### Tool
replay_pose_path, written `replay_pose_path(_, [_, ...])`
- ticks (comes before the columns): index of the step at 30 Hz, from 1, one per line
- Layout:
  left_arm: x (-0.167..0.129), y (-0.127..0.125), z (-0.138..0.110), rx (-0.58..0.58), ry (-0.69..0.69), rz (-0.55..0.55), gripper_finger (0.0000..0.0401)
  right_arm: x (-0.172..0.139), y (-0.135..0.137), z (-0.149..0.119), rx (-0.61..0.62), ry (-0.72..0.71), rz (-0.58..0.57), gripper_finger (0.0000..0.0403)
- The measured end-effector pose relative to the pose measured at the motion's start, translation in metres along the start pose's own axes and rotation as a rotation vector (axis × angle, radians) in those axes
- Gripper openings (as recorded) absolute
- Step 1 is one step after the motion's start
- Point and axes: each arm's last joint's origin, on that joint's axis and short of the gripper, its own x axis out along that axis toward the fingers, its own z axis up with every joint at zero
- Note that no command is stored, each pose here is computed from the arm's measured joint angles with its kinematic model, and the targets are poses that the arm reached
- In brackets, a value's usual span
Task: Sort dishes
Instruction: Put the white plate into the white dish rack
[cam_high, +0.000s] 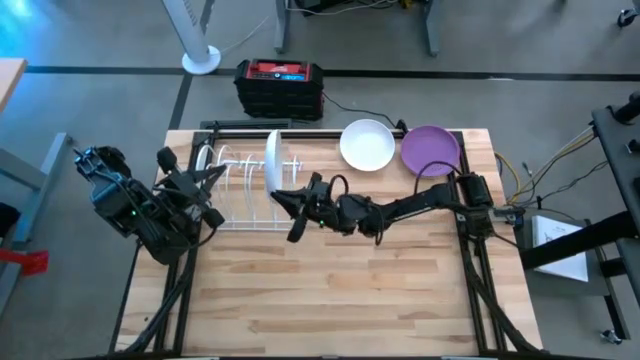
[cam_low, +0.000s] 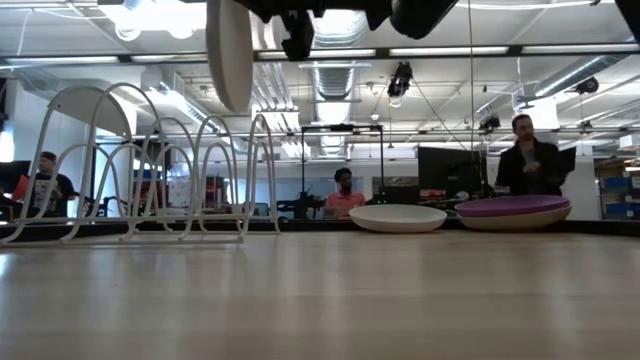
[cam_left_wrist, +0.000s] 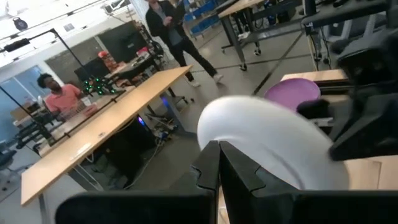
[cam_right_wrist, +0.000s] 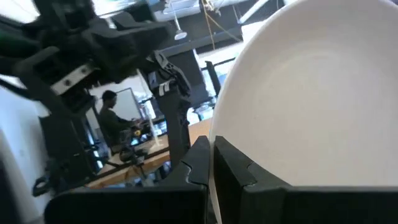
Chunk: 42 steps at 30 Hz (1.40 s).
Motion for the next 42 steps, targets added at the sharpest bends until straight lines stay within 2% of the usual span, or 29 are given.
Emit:
replay_pose_path(5, [0.000,-0.003,0.000,0.012,0.009,-0.007,0.0000,0.005,-0.013,-0.001,0.055,0.028,-0.020,0.0000])
replay_pose_path(12, [0.000,-0.005,-0.001,0.013,0.044,-0.042,0.0000,0.005,-0.016,-0.002,0.078,0.036,-0.028,0.0000])
replay_pose_path(42, [0.001,-0.007,-0.002,0.019,0.069,-0.065,0.0000,0.001,-0.015,-0.010,0.075,0.072,-0.059,0.0000])
